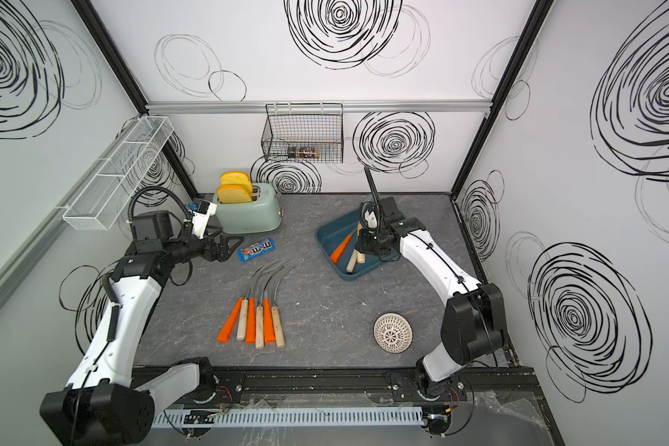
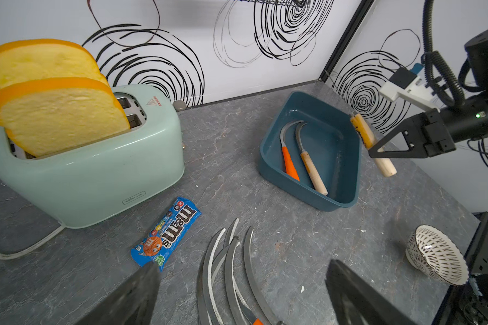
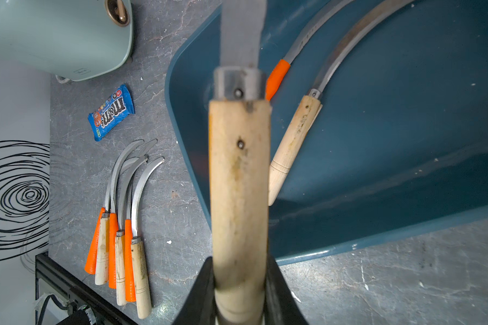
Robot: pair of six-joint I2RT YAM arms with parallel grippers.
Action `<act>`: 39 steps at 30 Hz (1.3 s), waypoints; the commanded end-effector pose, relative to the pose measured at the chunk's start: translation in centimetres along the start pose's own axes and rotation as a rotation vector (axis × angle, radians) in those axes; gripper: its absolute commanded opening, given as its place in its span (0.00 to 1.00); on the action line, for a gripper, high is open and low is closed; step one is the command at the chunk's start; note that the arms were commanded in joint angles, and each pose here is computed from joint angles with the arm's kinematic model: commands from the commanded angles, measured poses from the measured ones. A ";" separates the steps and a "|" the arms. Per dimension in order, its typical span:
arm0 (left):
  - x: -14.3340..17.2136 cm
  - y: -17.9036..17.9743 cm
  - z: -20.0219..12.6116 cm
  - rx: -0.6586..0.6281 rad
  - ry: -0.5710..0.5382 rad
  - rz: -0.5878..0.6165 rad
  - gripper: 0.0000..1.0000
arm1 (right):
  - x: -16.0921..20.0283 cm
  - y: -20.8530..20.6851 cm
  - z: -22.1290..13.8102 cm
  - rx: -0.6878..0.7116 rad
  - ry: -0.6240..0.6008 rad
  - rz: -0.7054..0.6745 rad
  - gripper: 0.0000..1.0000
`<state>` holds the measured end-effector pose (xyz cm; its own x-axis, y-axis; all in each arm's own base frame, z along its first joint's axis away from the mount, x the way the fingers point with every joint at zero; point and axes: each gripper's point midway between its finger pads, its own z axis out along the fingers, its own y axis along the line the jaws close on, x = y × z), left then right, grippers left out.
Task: Put small sickles into storage boxes
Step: Place the sickle in the storage box.
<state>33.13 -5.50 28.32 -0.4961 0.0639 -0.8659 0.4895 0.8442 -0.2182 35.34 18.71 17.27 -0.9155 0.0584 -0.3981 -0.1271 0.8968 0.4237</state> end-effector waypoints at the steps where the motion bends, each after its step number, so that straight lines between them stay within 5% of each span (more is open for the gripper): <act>1: -2.0 0.0 -1.1 -0.052 -0.063 0.033 0.96 | -0.4 0.1 0.2 -0.018 -0.019 -0.004 0.00; 23: 0.0 -0.5 -0.1 -0.005 -0.007 0.063 0.96 | -1.0 0.1 1.8 -0.047 -0.022 0.042 0.00; 39: -3.1 1.3 0.2 -0.027 -0.064 0.037 0.96 | -2.1 -0.3 1.3 -0.031 0.003 0.079 0.00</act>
<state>34.72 -4.95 28.45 -0.4862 0.0688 -0.8711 0.4785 0.8551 -0.1996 37.92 19.11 17.71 -0.9084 0.1374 -0.3948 -0.0843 0.8648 0.4950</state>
